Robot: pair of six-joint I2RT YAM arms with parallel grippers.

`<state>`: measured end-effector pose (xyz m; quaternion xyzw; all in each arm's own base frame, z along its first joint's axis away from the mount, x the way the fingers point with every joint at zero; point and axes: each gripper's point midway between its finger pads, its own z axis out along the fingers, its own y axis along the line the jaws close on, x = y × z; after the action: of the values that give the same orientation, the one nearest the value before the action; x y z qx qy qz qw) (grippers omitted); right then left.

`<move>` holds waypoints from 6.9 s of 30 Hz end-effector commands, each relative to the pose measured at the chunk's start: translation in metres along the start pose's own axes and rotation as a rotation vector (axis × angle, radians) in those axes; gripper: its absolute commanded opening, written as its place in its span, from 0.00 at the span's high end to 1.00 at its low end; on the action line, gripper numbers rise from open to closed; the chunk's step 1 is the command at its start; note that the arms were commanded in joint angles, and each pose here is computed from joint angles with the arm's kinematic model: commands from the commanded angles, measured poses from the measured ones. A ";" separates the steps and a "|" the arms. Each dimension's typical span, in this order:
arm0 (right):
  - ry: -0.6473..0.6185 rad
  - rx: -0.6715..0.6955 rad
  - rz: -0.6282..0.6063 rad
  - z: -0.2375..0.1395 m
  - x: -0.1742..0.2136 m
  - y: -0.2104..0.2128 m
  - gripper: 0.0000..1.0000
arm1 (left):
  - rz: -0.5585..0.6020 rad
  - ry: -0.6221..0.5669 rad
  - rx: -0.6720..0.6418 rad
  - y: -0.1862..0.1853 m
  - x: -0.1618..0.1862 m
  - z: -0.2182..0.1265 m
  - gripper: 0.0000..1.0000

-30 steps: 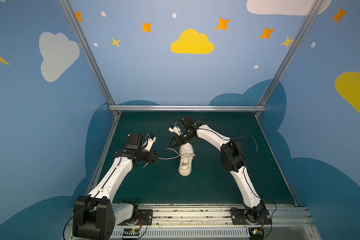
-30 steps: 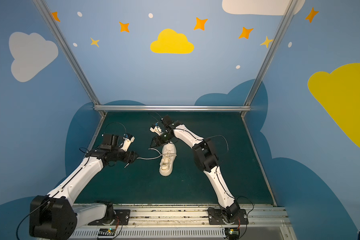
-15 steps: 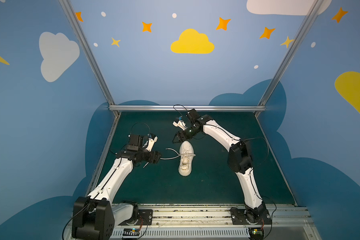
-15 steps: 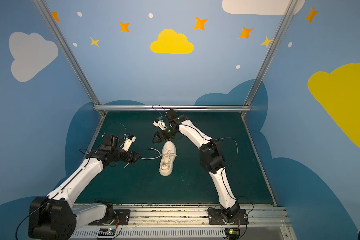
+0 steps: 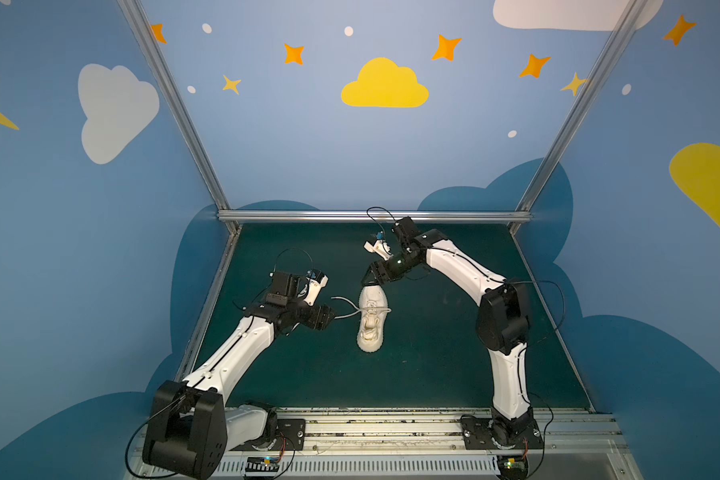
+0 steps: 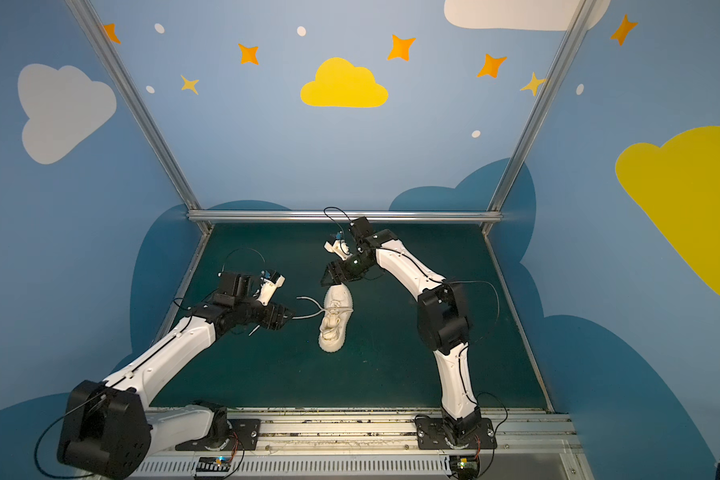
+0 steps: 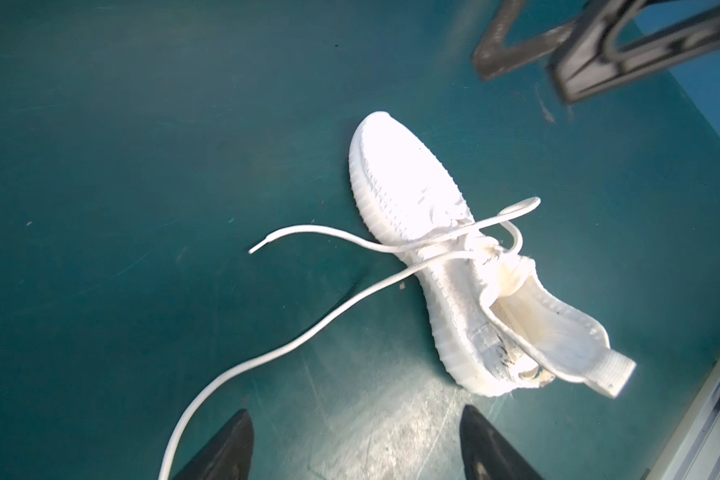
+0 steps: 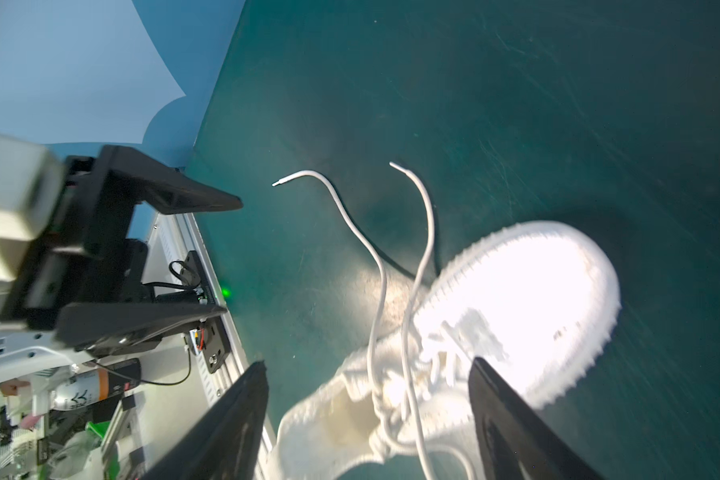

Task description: Tie the shoes

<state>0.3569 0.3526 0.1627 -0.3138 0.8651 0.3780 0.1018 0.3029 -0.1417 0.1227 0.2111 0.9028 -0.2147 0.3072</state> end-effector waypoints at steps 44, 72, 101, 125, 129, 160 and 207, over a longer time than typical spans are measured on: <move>-0.084 -0.055 0.204 -0.070 0.053 -0.040 0.46 | 0.114 0.070 -0.046 -0.007 0.014 0.130 0.64; -0.103 -0.179 0.153 -0.035 0.054 -0.016 0.57 | 0.001 0.087 0.242 -0.082 -0.059 0.077 0.94; -0.059 -0.381 0.133 0.017 0.031 0.015 0.78 | -0.003 0.077 0.265 -0.086 -0.061 0.091 0.95; -0.061 -0.341 0.200 0.022 0.038 -0.010 1.00 | 0.031 0.035 0.258 -0.079 -0.072 0.081 0.70; -0.068 -0.318 0.212 0.021 0.038 -0.018 1.00 | 0.051 0.041 0.259 -0.066 -0.075 0.069 0.62; 0.010 -0.321 0.334 0.040 0.057 -0.055 1.00 | 0.989 0.104 0.419 -0.018 -0.021 0.113 0.68; -0.001 -0.327 0.385 0.038 0.039 -0.058 1.00 | 1.223 0.058 0.320 -0.033 -0.022 0.102 0.97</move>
<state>0.3529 0.3295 0.0911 -0.1649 0.8339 0.5264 -0.0189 0.3602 -0.2274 0.0722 0.7328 0.5882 -0.1209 0.3200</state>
